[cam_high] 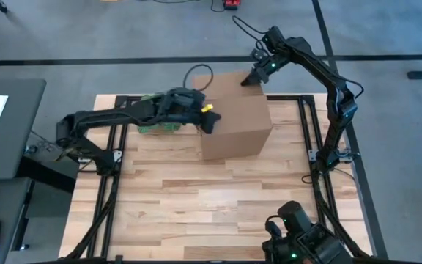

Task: Wrap mug
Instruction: Close the cardboard box

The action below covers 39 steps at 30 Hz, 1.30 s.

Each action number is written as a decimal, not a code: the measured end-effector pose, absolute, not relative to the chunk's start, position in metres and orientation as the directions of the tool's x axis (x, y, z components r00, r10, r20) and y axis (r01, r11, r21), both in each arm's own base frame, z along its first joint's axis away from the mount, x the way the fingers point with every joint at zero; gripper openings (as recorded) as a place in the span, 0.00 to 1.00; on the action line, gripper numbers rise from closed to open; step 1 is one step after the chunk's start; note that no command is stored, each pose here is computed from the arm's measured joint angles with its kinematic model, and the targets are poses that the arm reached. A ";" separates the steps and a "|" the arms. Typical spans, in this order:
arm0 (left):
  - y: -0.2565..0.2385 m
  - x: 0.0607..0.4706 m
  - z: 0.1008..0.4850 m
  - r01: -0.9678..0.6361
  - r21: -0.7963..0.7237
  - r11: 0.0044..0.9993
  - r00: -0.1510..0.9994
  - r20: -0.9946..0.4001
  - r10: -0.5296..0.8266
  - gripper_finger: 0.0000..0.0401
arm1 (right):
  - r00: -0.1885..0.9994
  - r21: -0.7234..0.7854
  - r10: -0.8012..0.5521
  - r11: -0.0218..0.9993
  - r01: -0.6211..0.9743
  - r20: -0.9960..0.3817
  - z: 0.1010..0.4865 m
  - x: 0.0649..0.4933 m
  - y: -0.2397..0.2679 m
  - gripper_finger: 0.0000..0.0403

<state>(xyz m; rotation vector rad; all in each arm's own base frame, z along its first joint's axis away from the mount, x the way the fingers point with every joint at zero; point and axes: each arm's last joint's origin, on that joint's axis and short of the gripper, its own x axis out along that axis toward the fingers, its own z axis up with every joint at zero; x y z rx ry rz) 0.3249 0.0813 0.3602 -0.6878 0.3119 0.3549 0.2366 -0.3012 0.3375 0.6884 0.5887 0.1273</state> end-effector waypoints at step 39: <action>0.165 0.300 0.353 -0.515 -0.127 0.848 0.777 -0.487 0.399 0.00 | 0.549 0.408 0.286 0.906 0.113 -0.785 0.381 0.317 -0.100 0.00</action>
